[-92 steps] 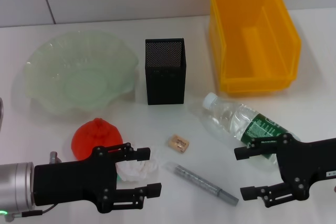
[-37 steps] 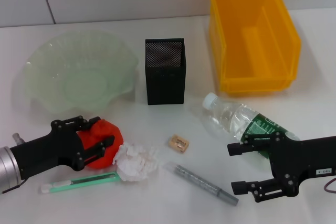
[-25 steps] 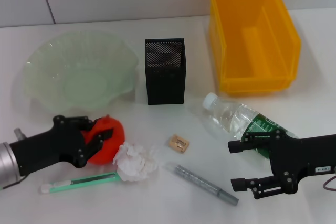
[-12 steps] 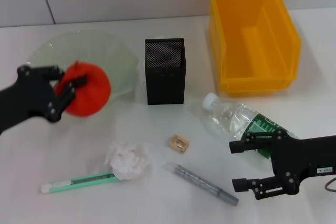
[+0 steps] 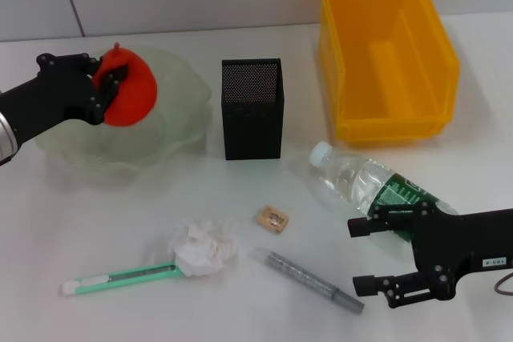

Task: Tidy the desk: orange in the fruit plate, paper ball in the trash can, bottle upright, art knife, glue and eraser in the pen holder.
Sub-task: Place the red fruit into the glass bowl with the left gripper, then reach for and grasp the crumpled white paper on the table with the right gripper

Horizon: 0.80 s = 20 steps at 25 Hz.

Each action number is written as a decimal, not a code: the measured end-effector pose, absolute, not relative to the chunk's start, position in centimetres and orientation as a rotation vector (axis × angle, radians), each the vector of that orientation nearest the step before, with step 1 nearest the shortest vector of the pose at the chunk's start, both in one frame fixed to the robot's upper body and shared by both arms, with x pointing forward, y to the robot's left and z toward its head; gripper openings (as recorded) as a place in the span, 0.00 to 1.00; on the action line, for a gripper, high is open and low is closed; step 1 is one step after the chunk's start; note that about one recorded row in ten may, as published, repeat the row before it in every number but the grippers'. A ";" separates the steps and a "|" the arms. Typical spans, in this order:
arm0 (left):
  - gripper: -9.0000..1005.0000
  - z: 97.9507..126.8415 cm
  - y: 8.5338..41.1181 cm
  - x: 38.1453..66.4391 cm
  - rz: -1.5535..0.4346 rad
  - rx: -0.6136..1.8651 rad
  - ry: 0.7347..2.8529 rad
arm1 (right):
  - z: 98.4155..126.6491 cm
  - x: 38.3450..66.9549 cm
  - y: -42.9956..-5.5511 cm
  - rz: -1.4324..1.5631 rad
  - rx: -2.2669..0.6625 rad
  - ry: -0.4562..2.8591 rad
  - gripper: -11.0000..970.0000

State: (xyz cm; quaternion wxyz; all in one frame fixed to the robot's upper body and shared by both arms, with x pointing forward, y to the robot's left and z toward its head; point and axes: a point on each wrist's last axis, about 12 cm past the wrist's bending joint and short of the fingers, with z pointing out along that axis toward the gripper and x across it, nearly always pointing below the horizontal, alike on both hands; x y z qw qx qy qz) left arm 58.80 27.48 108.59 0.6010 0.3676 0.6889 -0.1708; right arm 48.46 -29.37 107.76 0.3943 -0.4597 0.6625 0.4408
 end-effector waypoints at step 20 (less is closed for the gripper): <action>0.63 108.3 29.1 55.6 -0.488 0.812 1.545 | 109.5 49.1 -29.2 1.177 -1.118 1.654 0.81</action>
